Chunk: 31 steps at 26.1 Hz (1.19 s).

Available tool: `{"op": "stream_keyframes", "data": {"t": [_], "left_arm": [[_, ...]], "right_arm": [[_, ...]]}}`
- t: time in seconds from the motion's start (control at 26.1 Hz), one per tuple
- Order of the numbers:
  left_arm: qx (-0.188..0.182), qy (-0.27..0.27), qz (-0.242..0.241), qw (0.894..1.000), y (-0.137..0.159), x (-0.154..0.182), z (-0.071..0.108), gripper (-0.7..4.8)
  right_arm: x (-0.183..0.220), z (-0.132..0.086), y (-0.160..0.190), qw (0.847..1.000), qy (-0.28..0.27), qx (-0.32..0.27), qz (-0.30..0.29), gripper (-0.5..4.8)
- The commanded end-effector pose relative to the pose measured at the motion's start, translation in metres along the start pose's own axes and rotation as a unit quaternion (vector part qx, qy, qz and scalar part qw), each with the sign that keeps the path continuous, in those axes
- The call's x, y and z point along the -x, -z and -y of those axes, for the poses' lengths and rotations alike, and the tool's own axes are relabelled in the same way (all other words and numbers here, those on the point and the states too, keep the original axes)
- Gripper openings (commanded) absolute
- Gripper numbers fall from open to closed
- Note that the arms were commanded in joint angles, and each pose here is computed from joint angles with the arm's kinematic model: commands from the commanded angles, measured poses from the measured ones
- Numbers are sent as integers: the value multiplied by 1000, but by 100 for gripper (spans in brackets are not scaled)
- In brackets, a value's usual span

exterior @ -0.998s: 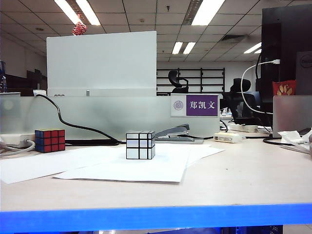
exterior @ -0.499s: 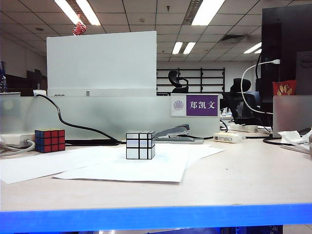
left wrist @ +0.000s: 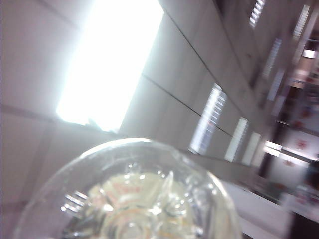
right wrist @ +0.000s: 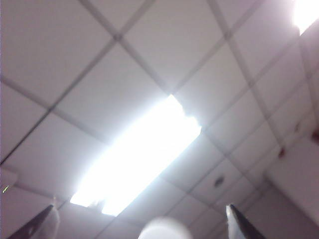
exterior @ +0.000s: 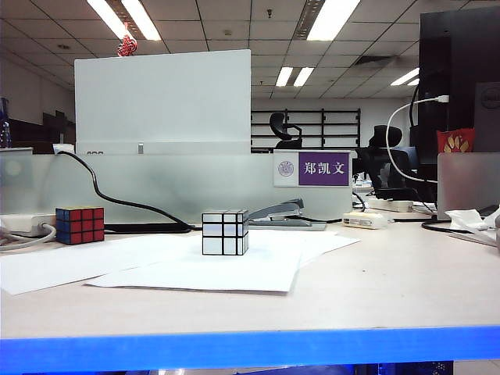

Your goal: Flip the plastic bottle upside down.

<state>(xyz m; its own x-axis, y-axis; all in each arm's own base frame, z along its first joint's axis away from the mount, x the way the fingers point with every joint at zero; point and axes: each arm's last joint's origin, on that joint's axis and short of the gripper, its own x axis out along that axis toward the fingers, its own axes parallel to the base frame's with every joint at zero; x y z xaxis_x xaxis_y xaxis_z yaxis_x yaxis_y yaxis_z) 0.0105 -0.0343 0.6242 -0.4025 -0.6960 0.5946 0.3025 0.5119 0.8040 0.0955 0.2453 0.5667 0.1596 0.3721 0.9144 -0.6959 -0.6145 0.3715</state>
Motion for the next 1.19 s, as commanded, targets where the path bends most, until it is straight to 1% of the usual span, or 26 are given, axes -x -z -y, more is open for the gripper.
{"op": "stream_keyframes", "data": {"t": [0.04, 0.23, 0.31, 0.35, 0.38, 0.42, 0.5, 0.54, 0.58, 0.61, 0.69, 0.73, 0.81, 0.84, 0.92, 1.0, 1.07, 1.11, 1.15, 1.19], "left_arm": [[-23, -19, 13, 999, -10, -2, -4, -6], [-25, -22, 14, 999, -12, -2, -5, -6], [-17, -22, 8, 1000, -13, -2, -4, -6], [-11, -21, 3, 1000, -13, -2, -4, -6], [-5, -21, -6, 1000, -11, -2, -4, -6], [-1, -20, -13, 1000, -10, -2, -4, -6], [4, -18, -35, 999, -6, -1, -3, -6], [4, -15, -55, 998, -2, -1, -3, -6], [0, -16, -73, 997, 1, 0, -2, -6], [0, -24, -98, 995, 3, 1, -1, -6], [1, -41, -152, 988, 12, 4, 0, -6], [7, -44, -172, 984, 16, 6, 1, -6], [31, -40, -208, 977, 30, 9, 4, -6], [43, -37, -221, 974, 37, 10, 6, -6], [68, -35, -252, 965, 53, 13, 9, -6], [94, -30, -279, 955, 72, 16, 13, -6], [117, -25, -309, 943, 94, 21, 18, -6], [138, -23, -345, 928, 119, 27, 24, -6], [148, -27, -365, 919, 132, 31, 26, -6], [178, -30, -399, 899, 161, 44, 30, -6]], "right_arm": [[-1, 3, 1, 1000, 28, 11, -8, 432], [0, 10, 0, 999, 40, 32, -11, 431], [0, 10, 0, 997, 37, 63, -17, 427], [0, 10, 1, 995, 33, 90, -25, 395], [0, 10, 1, 993, 30, 114, -32, 346], [0, 8, -1, 988, 28, 146, -39, 268], [-1, 6, -7, 979, 34, 195, -51, 129], [-1, 4, -8, 970, 41, 230, -65, 57], [0, 2, -8, 961, 49, 261, -80, 12], [0, 0, -9, 949, 59, 294, -95, -11], [3, -5, -12, 921, 98, 355, -124, -9], [4, -8, -14, 904, 119, 387, -137, -9], [8, -12, -17, 875, 151, 432, -157, -9], [10, -14, -18, 858, 166, 457, -168, -9], [13, -20, -22, 830, 188, 492, -186, -9], [17, -26, -25, 796, 216, 528, -203, -9], [21, -30, -28, 769, 237, 553, -217, -9], [27, -35, -32, 734, 269, 580, -230, -9], [29, -38, -34, 719, 284, 590, -233, -9], [34, -41, -38, 685, 316, 610, -240, -9]]}}
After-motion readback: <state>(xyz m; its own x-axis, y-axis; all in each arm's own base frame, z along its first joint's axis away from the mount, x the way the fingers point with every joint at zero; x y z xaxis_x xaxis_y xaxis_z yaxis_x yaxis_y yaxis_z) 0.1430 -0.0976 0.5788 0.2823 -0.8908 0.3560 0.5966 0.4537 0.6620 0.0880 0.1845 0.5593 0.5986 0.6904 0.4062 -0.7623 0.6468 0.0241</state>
